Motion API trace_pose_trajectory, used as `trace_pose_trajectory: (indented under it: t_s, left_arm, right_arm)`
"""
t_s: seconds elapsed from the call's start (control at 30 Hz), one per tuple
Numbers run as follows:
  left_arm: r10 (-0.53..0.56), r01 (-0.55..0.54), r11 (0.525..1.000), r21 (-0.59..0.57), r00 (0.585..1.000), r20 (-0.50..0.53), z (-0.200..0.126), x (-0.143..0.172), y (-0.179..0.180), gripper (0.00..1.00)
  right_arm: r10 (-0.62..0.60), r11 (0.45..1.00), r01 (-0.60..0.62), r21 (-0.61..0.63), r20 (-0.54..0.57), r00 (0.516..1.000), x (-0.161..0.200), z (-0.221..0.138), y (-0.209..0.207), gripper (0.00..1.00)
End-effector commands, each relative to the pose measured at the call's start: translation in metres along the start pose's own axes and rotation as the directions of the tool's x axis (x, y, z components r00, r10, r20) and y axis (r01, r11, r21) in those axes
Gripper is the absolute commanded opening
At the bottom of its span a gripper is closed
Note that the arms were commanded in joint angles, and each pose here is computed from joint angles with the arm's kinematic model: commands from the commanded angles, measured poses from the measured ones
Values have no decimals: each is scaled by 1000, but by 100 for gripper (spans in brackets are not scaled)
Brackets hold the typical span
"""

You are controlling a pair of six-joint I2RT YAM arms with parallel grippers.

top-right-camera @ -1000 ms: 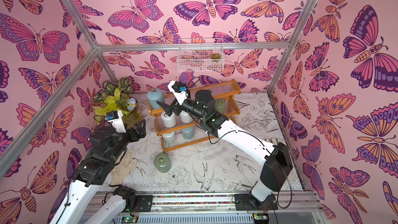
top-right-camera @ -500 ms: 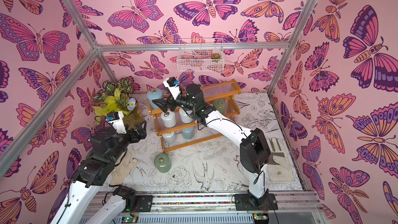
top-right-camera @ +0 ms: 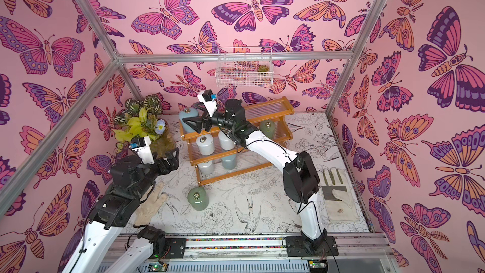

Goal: Remove the tea canisters from the shelf
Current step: Pick up the tea canister from the shelf.

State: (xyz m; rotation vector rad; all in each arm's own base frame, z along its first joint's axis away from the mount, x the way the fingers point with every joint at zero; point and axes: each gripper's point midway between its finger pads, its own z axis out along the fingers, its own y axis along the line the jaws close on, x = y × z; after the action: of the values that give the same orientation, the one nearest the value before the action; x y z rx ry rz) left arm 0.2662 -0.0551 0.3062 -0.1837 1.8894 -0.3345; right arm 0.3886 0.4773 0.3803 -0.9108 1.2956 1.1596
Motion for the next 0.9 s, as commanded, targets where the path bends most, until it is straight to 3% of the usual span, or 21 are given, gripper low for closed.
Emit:
trace_pose_trajectory:
  t_s: [0.0, 0.33, 0.47, 0.67, 0.87]
  left_arm:
    - [-11, 10, 1000, 16, 1000, 7, 0, 1, -2, 100]
    - [-3, 3, 1000, 13, 1000, 1, 1, 2, -1, 100]
    - [5, -5, 1000, 9, 1000, 0, 2, 2, -1, 100]
    - [14, -14, 1000, 6, 1000, 6, 1, 1, 0, 100]
    - [20, -20, 1000, 4, 1000, 6, 1, 1, 0, 100]
  right_arm:
    - [-8, 999, 8, -34, 19, 1000, -5, 4, 2, 99]
    - [-28, 998, 27, -51, -23, 999, 15, 10, -2, 98]
    - [-16, 998, 15, -58, -26, 1000, 19, 13, -4, 88]
    - [-8, 998, 7, -66, -19, 1000, 17, 13, -2, 61]
    - [-47, 994, 48, -100, 17, 999, 6, 9, 8, 47]
